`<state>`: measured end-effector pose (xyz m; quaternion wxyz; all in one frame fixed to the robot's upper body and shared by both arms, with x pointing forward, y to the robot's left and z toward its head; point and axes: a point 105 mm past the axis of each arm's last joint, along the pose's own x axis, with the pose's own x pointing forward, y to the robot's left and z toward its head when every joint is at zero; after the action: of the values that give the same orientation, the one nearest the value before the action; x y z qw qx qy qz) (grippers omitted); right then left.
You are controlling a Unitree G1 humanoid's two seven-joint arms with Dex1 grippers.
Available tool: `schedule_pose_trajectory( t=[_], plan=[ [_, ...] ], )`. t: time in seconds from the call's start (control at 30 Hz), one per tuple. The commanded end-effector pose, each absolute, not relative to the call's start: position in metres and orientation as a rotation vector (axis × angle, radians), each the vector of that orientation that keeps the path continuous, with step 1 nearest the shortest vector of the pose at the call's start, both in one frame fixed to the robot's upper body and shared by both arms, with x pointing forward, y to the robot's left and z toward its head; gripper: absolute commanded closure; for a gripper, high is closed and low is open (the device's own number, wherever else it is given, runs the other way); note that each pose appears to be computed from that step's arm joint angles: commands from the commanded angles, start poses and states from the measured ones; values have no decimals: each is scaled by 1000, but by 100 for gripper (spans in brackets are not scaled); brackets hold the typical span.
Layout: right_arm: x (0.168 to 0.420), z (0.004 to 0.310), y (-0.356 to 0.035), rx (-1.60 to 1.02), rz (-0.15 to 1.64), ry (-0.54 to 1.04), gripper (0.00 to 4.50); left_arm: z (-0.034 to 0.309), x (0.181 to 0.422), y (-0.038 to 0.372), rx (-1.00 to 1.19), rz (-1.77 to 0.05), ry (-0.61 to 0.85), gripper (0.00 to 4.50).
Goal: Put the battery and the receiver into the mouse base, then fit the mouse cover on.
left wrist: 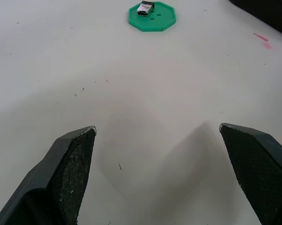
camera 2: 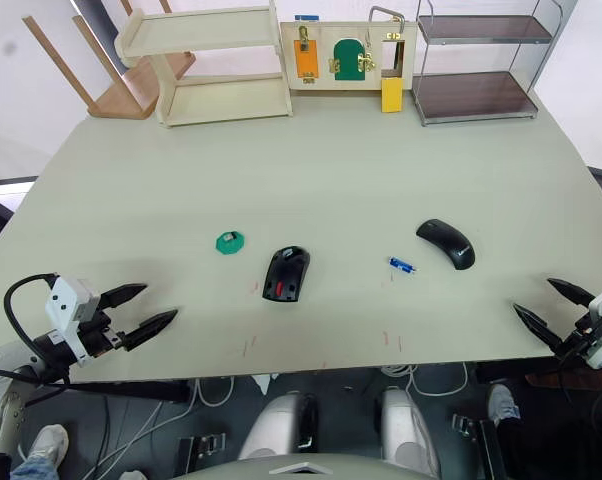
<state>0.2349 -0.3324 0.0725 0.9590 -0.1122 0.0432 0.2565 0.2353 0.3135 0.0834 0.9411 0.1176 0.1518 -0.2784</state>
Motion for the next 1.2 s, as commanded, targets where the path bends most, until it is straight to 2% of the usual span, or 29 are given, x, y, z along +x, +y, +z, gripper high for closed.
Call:
schedule_pose_trajectory(
  t=[0.03,0.5,0.63,0.83,1.2],
  plan=[
    [236,90,-334,-267,514,32,12,94,234,317,264,-563,278,0],
    [239,104,-319,-299,560,14,12,94,231,314,242,-563,263,0],
    [237,111,-309,-295,624,-12,12,99,232,297,204,-595,228,0],
    [231,122,-295,-261,750,-52,12,106,229,257,162,-604,184,0],
    [219,131,-289,-211,988,-57,12,116,233,161,21,-563,125,0]
  ],
)
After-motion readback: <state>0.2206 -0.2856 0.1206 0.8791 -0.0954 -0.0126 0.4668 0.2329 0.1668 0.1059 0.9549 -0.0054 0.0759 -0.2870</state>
